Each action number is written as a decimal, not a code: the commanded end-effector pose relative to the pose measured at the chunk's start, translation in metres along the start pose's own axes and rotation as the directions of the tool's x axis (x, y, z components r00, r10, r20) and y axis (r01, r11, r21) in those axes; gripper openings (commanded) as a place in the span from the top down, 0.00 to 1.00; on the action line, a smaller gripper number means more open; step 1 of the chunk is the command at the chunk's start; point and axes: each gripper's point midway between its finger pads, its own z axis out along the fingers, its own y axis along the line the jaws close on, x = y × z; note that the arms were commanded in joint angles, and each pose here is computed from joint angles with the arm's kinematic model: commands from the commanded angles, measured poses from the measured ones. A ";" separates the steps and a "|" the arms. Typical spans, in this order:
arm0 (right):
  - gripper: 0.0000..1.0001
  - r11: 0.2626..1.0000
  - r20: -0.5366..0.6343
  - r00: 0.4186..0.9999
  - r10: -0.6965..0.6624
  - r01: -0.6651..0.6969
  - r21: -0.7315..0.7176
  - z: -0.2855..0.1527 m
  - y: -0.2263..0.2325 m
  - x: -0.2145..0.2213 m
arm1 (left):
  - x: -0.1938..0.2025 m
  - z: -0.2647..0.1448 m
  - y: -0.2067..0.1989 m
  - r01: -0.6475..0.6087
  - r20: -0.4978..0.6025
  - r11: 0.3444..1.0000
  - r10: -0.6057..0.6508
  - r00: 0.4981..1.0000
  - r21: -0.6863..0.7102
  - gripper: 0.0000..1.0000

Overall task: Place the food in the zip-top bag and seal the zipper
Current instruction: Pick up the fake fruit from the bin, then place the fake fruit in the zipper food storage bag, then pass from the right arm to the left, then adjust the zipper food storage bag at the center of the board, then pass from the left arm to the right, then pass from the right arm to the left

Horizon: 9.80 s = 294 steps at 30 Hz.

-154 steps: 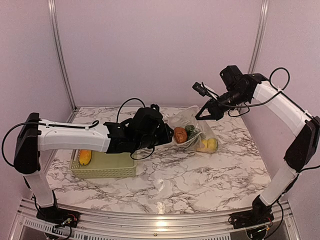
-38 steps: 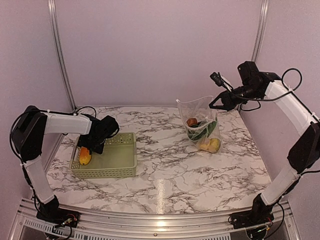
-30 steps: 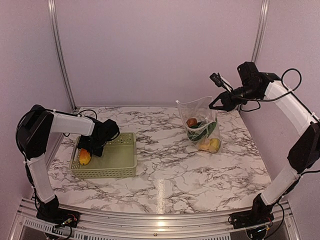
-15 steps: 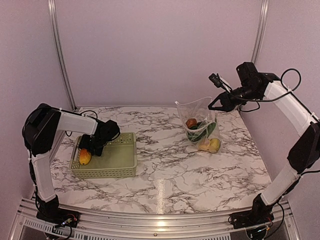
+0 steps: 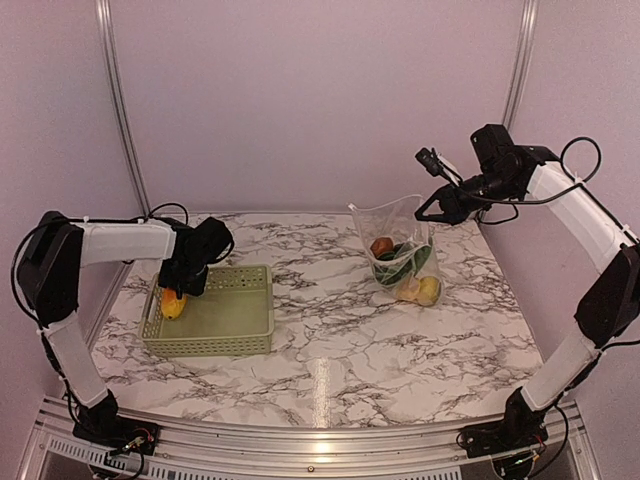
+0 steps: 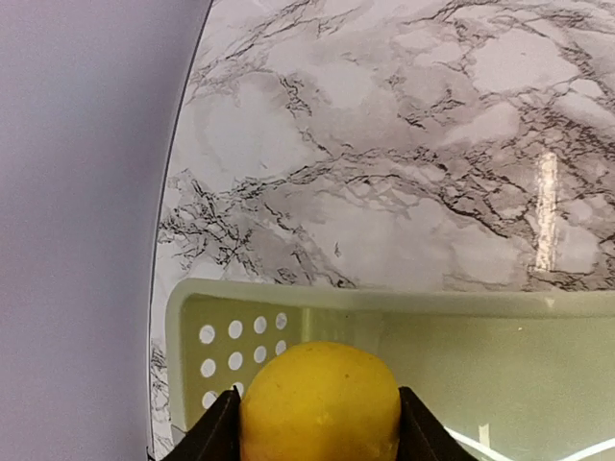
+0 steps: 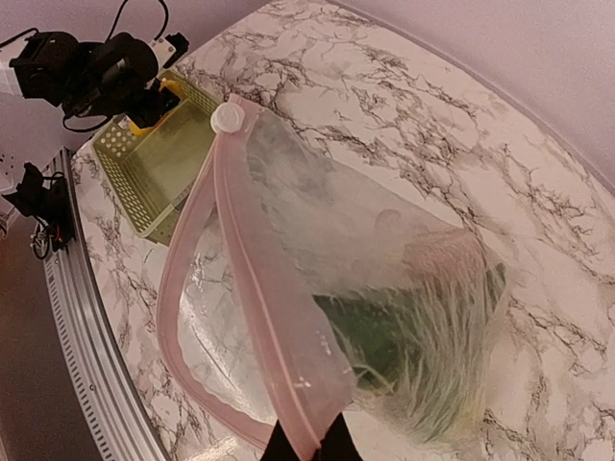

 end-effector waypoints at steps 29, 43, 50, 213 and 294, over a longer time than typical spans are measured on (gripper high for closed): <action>1.00 0.996 -0.019 0.997 -0.081 0.081 -0.024 0.000 0.026 -0.002 | -0.118 -0.472 -0.076 -0.572 0.470 0.164 -0.765 0.440 0.803 0.97; 1.00 0.990 0.024 0.994 -0.109 0.111 -0.092 -0.014 0.048 -0.012 | -0.121 -0.491 -0.157 -0.700 0.544 0.285 -0.821 0.174 0.654 1.00; 1.00 0.983 0.051 0.991 -0.124 0.129 -0.132 -0.022 0.061 -0.013 | -0.125 -0.471 -0.205 -0.711 0.604 0.345 -0.785 0.140 0.613 1.00; 0.58 0.802 -0.089 0.806 -0.585 0.560 -0.207 0.043 0.157 -0.008 | -0.062 -0.385 -0.109 -0.569 0.623 0.305 -0.581 0.524 0.763 1.00; 1.00 0.808 -0.058 0.826 -0.560 0.530 -0.258 0.063 0.181 -0.015 | -0.054 -0.375 -0.098 -0.699 0.698 0.278 -0.571 0.432 0.659 0.74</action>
